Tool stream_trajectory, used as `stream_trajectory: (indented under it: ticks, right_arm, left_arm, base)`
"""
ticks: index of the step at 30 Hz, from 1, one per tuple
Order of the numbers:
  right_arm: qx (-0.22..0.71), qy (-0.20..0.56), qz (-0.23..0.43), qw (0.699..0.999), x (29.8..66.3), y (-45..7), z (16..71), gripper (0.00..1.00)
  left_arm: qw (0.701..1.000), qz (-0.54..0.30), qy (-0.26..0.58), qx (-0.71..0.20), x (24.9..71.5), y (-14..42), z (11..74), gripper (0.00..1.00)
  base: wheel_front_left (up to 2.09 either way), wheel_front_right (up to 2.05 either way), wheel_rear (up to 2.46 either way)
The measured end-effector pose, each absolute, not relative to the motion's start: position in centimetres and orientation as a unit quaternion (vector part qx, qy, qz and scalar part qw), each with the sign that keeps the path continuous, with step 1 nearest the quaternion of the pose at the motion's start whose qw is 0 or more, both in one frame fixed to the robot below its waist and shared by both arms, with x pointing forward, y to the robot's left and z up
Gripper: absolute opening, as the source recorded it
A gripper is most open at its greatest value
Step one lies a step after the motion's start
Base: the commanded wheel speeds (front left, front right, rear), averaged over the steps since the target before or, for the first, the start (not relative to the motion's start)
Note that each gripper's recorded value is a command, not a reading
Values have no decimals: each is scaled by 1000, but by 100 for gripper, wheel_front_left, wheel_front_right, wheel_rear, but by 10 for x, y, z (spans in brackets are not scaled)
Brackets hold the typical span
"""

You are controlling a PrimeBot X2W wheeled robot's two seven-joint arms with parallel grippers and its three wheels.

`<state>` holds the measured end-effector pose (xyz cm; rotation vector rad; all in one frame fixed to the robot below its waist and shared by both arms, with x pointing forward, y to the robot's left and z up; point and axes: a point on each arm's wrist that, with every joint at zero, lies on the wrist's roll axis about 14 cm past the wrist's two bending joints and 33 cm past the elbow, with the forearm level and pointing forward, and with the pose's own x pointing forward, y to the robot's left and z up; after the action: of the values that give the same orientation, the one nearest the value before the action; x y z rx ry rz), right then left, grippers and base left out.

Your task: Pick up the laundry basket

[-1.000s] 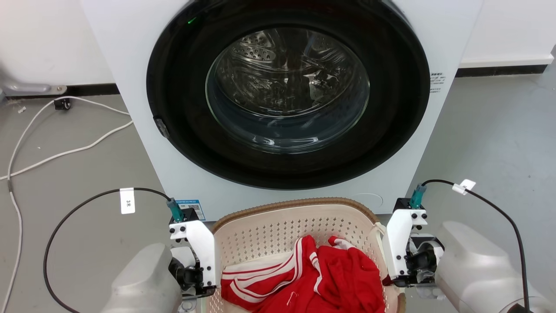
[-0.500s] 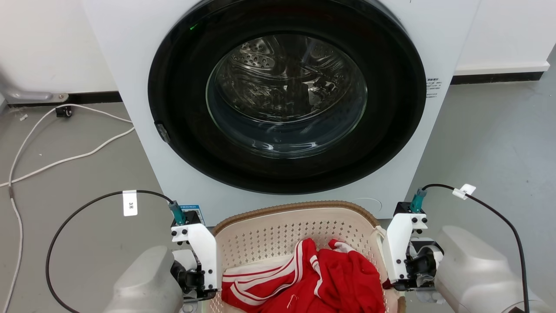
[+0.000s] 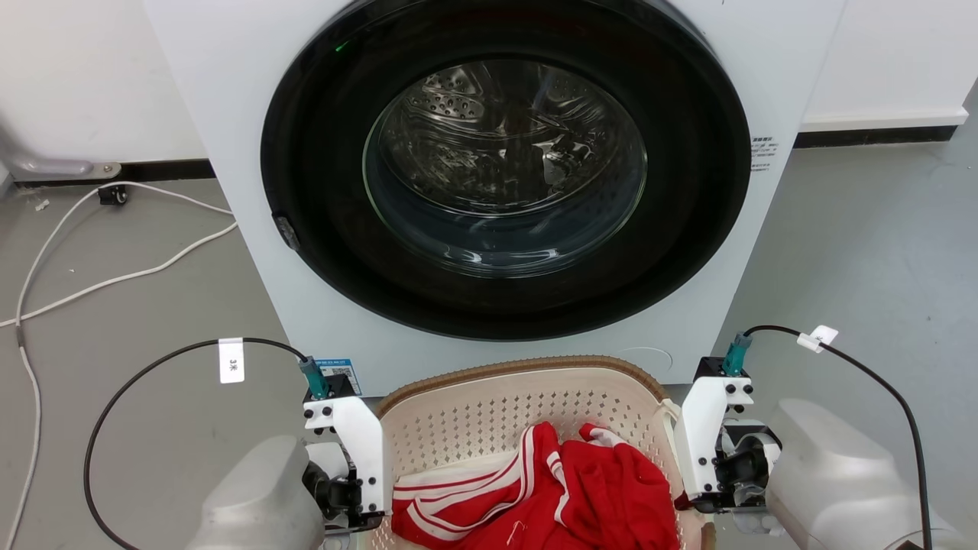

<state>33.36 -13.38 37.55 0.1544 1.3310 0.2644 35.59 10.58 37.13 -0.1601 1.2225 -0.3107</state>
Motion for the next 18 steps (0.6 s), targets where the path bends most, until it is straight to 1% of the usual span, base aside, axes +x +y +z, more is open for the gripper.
stream_trajectory:
  ticks: [18]
  right_arm:
    - [66,613,125,778,337,-131,374,0]
  left_arm:
    - [801,-141,576,-81,353,108,368,0]
  base:
    - [0,0,0]
